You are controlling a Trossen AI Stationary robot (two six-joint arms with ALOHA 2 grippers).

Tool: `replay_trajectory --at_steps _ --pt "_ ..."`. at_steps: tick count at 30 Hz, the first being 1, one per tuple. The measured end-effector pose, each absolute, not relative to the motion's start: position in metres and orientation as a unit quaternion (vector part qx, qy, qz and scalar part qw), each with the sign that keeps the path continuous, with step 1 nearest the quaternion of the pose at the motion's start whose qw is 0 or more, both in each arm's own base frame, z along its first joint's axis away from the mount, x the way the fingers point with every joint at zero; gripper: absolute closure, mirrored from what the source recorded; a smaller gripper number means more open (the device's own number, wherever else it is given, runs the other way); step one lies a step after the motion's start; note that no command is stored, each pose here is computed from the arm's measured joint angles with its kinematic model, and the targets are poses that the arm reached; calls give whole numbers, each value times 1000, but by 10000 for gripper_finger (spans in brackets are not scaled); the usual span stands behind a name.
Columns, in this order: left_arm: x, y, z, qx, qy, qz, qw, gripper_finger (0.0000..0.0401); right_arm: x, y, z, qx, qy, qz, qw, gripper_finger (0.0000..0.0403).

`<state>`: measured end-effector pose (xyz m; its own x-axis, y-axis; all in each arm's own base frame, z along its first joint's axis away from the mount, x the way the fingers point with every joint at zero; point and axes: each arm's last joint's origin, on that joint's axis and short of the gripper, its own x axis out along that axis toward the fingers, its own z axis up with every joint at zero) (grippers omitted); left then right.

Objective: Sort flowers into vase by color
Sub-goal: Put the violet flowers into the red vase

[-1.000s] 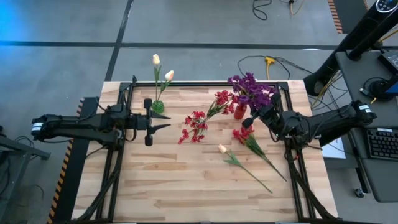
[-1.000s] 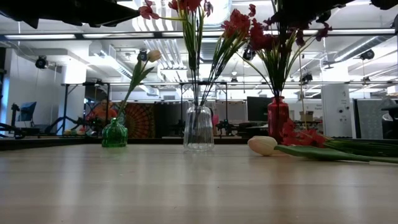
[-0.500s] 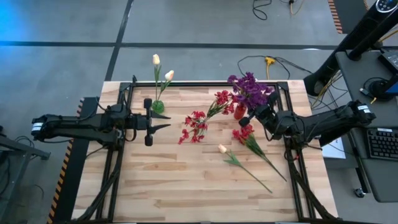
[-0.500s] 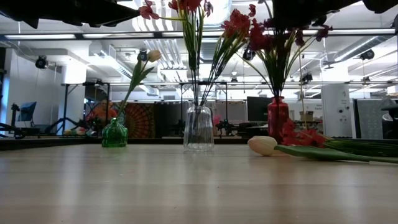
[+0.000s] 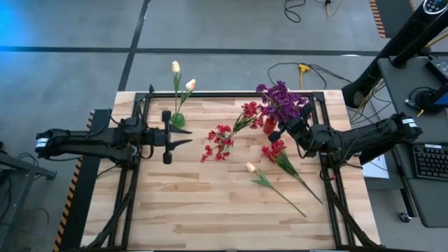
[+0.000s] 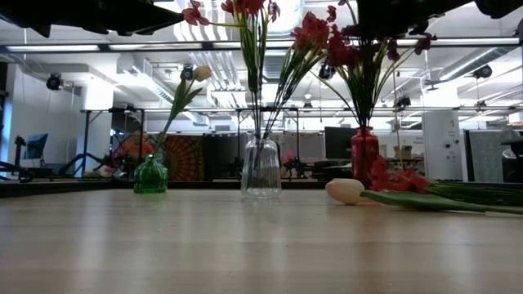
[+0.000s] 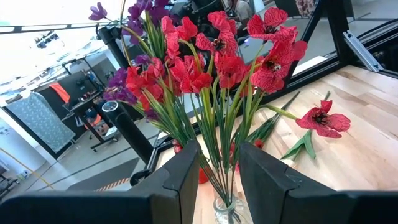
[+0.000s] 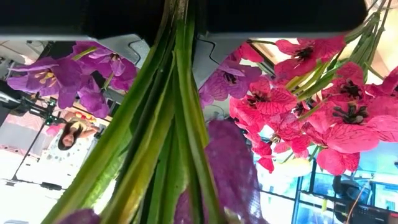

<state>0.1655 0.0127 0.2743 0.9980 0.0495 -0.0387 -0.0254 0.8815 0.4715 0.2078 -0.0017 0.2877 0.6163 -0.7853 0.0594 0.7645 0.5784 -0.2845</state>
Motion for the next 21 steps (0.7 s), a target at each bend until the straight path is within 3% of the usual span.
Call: replay_trajectory --at_steps 21 --pt "165 13 274 242 25 19 970 306 214 -1 280 -154 55 -434 886 374"
